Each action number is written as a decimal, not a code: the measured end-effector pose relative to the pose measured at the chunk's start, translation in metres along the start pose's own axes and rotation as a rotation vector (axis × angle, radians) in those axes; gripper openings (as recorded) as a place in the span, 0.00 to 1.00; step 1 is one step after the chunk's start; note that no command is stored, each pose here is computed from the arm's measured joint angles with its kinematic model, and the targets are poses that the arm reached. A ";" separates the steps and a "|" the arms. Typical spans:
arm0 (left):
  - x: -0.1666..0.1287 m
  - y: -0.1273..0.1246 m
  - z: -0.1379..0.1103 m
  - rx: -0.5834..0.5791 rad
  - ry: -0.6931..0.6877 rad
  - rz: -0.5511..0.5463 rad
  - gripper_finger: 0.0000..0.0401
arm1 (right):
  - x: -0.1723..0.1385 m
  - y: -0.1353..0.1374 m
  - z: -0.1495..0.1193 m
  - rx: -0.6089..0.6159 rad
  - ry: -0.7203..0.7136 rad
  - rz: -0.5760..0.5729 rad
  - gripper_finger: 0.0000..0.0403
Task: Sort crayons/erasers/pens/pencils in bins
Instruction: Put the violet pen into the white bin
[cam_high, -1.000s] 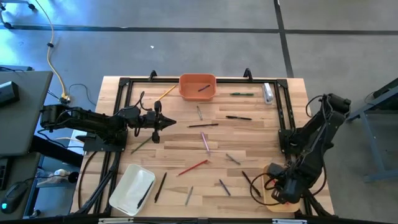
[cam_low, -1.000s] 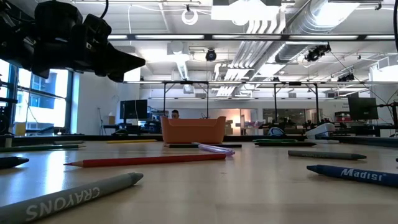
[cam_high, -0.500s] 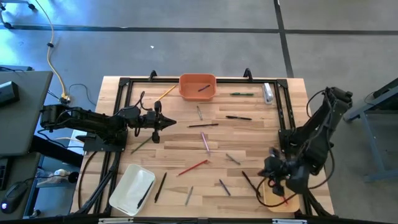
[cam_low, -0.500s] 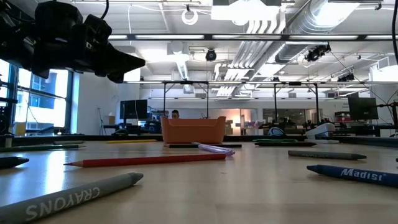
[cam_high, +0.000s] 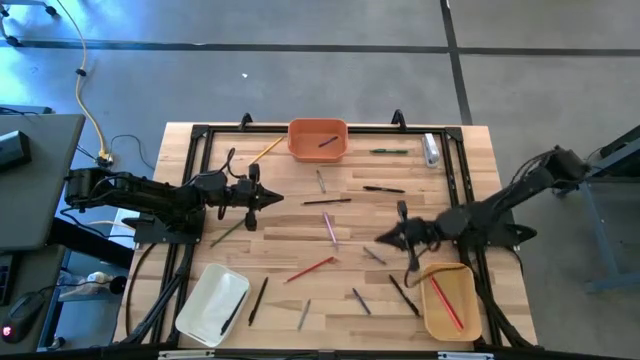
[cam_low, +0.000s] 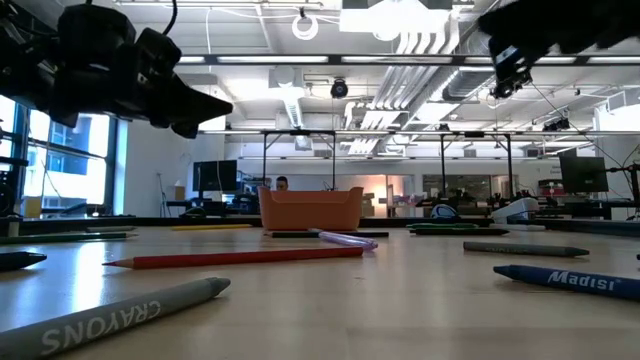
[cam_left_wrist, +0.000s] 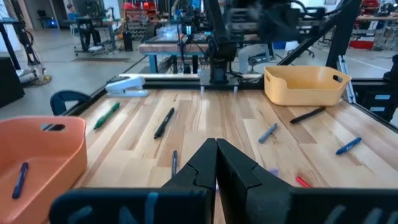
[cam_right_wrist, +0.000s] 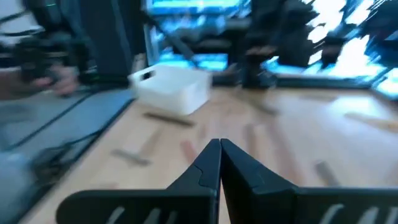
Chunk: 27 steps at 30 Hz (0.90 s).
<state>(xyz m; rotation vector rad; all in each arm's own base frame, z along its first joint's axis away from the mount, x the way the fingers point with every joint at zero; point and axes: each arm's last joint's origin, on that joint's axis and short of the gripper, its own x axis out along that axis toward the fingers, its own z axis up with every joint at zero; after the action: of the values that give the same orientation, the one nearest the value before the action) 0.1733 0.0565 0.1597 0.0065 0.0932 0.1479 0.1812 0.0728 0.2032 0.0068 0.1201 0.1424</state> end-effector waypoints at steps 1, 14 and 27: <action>0.000 0.000 -0.001 -0.012 0.009 0.007 0.00 | 0.000 -0.007 -0.005 -0.018 -0.020 -0.030 0.00; 0.020 0.005 0.010 -0.118 0.307 0.074 0.00 | 0.000 -0.058 -0.016 -0.033 -0.051 -0.260 0.00; 0.019 -0.016 0.044 -0.097 0.840 0.127 0.00 | -0.002 -0.081 -0.016 -0.048 -0.045 -0.386 0.00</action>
<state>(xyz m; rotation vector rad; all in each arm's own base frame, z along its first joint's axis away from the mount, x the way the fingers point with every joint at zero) 0.1979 0.0436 0.2018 -0.1479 0.9250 0.2752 0.1884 -0.0081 0.1862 -0.0603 0.0708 -0.2400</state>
